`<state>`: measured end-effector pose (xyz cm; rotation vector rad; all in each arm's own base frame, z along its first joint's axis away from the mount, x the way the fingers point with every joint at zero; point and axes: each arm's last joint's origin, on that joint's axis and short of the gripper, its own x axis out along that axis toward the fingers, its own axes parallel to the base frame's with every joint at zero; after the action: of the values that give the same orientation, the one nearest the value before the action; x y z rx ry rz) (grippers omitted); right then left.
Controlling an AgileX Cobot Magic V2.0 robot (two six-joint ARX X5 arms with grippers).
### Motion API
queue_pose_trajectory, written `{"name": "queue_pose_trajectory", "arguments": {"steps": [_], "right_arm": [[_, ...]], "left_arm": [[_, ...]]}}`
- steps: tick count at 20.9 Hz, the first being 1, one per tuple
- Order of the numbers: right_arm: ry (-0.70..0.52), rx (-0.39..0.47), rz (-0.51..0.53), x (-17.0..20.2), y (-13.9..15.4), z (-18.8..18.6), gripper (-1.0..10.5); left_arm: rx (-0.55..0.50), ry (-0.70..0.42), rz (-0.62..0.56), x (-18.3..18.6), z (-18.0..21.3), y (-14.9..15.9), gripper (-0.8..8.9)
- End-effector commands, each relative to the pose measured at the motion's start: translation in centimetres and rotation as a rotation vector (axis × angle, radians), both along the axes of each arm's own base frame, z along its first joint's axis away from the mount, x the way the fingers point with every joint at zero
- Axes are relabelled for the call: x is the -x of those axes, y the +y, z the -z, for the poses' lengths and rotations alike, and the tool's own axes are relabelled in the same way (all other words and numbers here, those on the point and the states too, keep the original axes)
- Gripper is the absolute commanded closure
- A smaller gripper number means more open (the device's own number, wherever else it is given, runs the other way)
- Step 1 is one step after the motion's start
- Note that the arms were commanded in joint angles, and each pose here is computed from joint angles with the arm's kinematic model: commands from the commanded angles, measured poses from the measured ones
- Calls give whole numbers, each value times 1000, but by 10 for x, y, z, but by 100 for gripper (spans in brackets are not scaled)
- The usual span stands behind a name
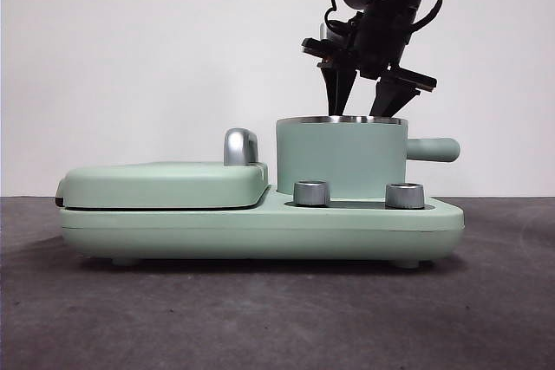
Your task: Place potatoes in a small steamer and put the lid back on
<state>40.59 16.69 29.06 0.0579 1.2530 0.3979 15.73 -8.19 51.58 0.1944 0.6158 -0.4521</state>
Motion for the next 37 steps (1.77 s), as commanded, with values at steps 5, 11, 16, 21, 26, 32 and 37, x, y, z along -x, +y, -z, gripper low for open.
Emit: {"name": "queue_pose_trajectory", "arguments": {"steps": [5,11,16,21,26,32,37], "right_arm": [[-9,1,-23,-6,7,6,566],[-21,-2,-21,-7,6,2,552],[-79,-13,-40,6,0,-38,553],[-106,80,-18,46,-19,-88,554],[-192,61,-23,84,-35,-126,555],[-188,114,-7,161,-67,-129,555],[-306,14,-26,242,-93,-110,555]], "left_arm": [[31,65,75,-8,14,-14,805],[37,109,148,-17,48,-31,805],[69,65,148,-36,91,-44,805],[79,44,153,-72,132,-68,805],[100,-4,159,-113,155,-95,805],[73,29,204,-140,175,-130,805],[90,2,247,-144,165,-153,805]]}}
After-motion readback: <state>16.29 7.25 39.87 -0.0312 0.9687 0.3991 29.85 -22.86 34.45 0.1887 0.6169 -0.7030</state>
